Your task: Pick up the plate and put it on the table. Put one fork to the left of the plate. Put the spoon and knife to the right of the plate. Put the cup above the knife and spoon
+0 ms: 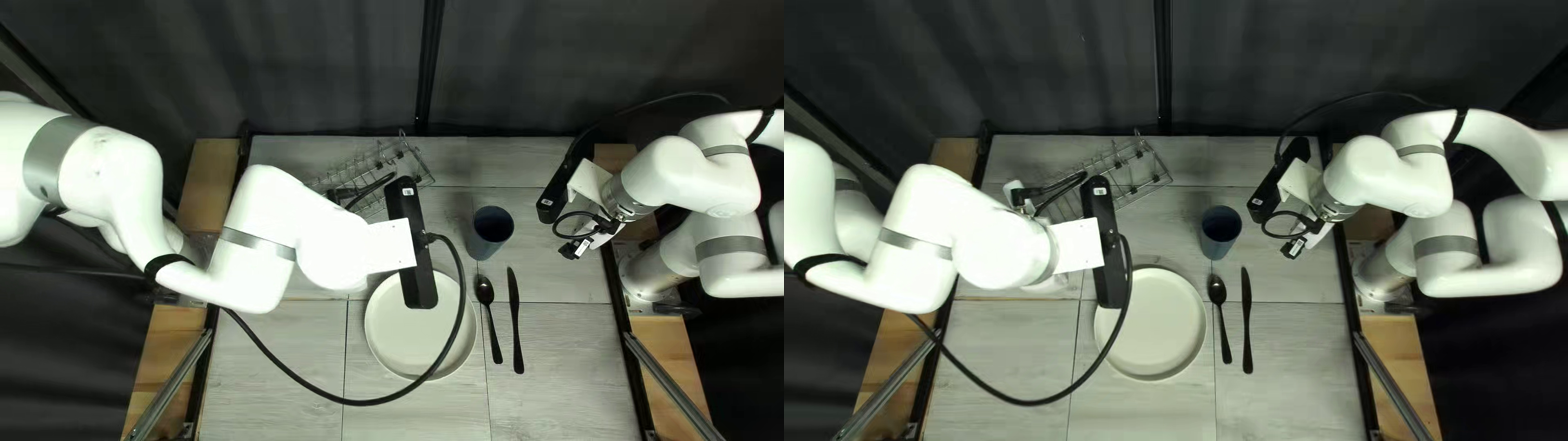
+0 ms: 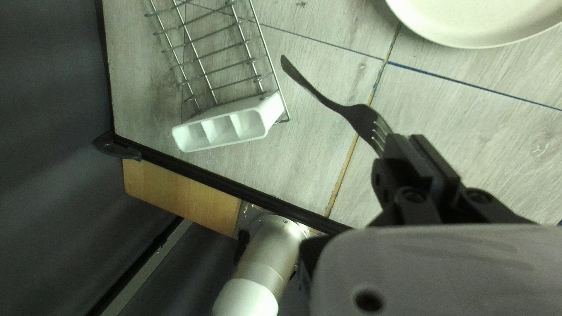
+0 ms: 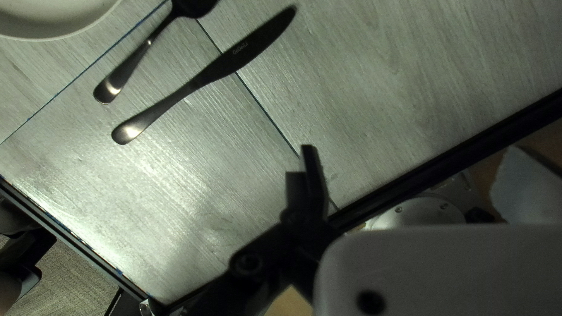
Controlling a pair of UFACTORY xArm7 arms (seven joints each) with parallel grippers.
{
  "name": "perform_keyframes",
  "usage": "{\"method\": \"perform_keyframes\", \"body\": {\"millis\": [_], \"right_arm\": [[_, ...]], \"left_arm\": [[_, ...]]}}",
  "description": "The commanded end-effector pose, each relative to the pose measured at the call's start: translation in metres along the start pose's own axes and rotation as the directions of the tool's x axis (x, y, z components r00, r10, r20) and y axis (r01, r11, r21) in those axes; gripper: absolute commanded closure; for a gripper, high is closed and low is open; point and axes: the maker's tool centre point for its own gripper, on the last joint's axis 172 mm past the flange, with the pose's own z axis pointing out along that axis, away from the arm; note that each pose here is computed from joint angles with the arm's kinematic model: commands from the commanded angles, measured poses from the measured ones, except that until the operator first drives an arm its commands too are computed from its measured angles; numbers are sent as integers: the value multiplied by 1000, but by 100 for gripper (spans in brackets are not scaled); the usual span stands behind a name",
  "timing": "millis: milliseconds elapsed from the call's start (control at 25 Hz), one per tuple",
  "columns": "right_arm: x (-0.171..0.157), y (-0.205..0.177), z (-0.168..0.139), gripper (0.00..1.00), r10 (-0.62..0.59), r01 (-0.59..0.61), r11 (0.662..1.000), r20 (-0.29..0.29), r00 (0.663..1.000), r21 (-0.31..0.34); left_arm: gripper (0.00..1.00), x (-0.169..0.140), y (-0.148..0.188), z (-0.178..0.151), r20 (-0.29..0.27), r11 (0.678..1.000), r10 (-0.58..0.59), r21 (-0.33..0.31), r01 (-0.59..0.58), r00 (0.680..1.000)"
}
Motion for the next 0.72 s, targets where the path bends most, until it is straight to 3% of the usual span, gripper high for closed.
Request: {"method": "perform_keyframes", "body": {"millis": [40,280,440,720], "right_arm": [[0,0,0,0,0,0,1000,0,1000,0],[0,0,0,0,0,0,1000,0,1000,0],[0,0,0,0,0,0,1000,0,1000,0],[0,0,0,0,0,0,1000,0,1000,0]], "left_arm": [[100,6,-2,-1,-22,1000,-4,-3,4,1000],[100,-1,-6,-8,-27,1000,3,-2,-3,1000],[100,-13,-16,-26,-41,1000,12,1,-12,999],[100,-8,-41,-54,-75,998,56,-18,-57,996]]}}
